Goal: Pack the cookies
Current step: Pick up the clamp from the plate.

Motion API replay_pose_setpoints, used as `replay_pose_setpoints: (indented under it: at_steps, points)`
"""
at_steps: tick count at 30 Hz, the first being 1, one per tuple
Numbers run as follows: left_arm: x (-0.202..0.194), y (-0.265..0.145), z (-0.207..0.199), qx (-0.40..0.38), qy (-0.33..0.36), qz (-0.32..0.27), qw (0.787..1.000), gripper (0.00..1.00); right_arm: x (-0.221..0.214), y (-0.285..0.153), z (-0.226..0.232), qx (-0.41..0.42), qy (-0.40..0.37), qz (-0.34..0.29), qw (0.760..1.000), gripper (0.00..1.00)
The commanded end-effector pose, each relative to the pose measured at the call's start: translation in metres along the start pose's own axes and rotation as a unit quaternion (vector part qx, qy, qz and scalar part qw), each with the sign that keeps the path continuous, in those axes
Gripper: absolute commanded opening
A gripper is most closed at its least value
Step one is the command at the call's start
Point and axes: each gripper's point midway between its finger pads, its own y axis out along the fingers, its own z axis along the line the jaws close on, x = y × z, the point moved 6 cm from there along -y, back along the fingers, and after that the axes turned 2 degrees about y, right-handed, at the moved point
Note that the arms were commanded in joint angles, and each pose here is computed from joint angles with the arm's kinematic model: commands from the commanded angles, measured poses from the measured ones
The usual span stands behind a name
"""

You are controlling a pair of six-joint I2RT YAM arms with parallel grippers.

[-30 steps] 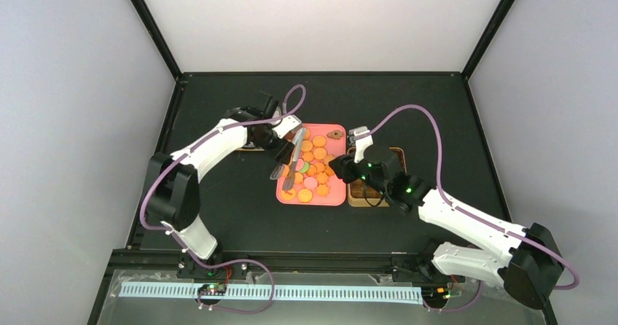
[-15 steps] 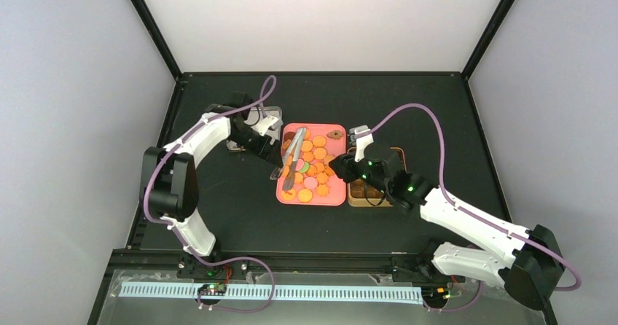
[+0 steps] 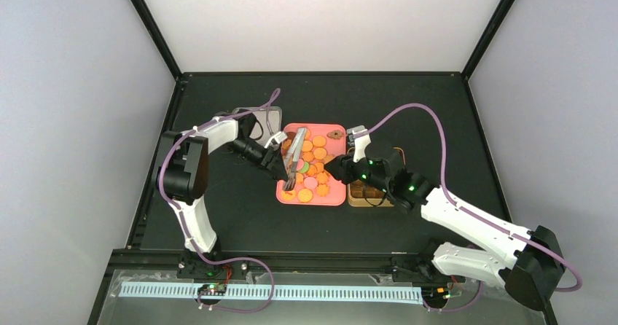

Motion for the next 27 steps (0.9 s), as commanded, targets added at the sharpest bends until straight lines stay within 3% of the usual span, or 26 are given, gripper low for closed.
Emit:
replay_pose_setpoints:
  at_steps: [1,7,11,14,22,27]
  points:
    - [0.0,-0.003,-0.013,-0.068,0.015,-0.02,0.997,0.69,0.01,-0.006,0.013,0.037,0.012,-0.013,0.999,0.55]
    - [0.006,-0.005,-0.016,-0.074,0.022,-0.031,0.997,0.54,0.014,-0.006,0.02,0.062,0.033,-0.001,0.998,0.55]
    - [0.007,-0.005,-0.013,-0.062,0.025,-0.036,0.997,0.44,0.016,-0.012,0.025,0.134,0.066,0.011,0.989,0.57]
    - [0.008,-0.003,-0.01,-0.058,0.021,-0.04,0.997,0.39,0.018,-0.019,0.027,0.211,0.097,0.019,0.973,0.65]
    - [0.015,0.002,-0.01,-0.058,0.029,-0.042,0.997,0.26,0.024,-0.057,0.058,0.441,0.097,0.04,0.892,0.83]
    - [0.017,0.006,-0.013,-0.056,0.04,-0.041,0.997,0.19,0.038,-0.068,0.065,0.436,0.108,0.033,0.893,0.95]
